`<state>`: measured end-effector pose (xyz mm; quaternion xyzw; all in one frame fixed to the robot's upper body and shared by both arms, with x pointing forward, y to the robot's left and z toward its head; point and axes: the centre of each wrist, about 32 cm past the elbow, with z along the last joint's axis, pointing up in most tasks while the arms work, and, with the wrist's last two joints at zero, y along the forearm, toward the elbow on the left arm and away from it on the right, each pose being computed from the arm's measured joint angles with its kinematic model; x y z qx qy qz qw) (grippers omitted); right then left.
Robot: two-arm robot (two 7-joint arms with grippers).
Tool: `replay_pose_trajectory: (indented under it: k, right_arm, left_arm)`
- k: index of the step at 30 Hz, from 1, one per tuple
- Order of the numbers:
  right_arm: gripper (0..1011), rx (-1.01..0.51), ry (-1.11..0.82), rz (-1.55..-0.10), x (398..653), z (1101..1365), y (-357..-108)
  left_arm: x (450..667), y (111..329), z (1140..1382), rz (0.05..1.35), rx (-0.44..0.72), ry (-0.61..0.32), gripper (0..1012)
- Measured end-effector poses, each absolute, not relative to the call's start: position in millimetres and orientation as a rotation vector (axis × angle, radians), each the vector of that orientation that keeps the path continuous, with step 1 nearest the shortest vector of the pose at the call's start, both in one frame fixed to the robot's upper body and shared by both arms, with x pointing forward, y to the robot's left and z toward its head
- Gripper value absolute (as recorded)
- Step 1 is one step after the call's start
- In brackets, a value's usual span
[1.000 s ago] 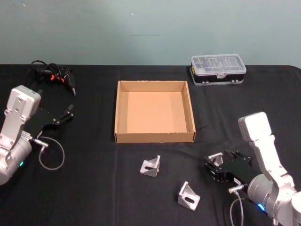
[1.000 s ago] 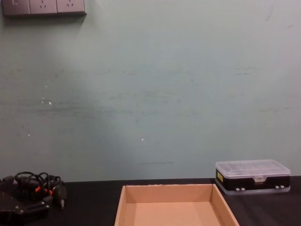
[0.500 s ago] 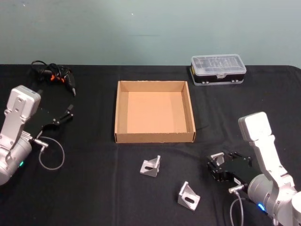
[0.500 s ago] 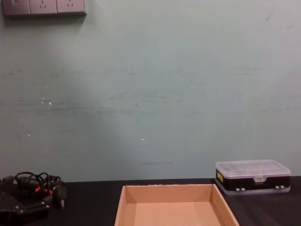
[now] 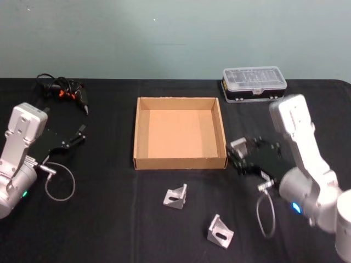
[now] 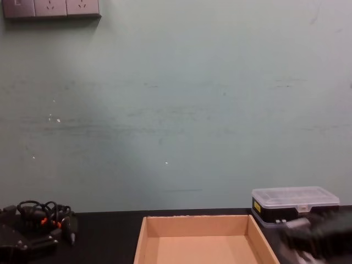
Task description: Use one hand to pick up the angle iron from the table and place it into the box.
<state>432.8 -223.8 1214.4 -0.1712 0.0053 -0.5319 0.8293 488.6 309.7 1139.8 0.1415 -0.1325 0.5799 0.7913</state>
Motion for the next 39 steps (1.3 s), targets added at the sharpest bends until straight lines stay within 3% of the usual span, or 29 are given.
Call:
replay_pose_trajectory:
  k: [12,21,32,39]
  right_arm:
    - [470,-0.349,0.034,-1.108,523.7,1224.7,-209.1]
    - [471,-0.384,0.086,-1.071,566.3,1211.1,-185.2]
    - [471,-0.445,0.113,-1.087,595.3,1194.3,-168.7]
    - [471,-0.448,0.112,-1.089,597.3,1194.1,-167.9]
  left_arm:
    - [488.6,309.7,1139.8,1.248,0.305,-0.285,1011]
    - [488.6,309.7,1139.8,1.248,0.304,-0.285,1011]
    - [488.6,309.6,1139.8,1.248,0.304,-0.285,1011]
    - [488.6,309.7,1139.8,1.248,0.304,-0.285,1011]
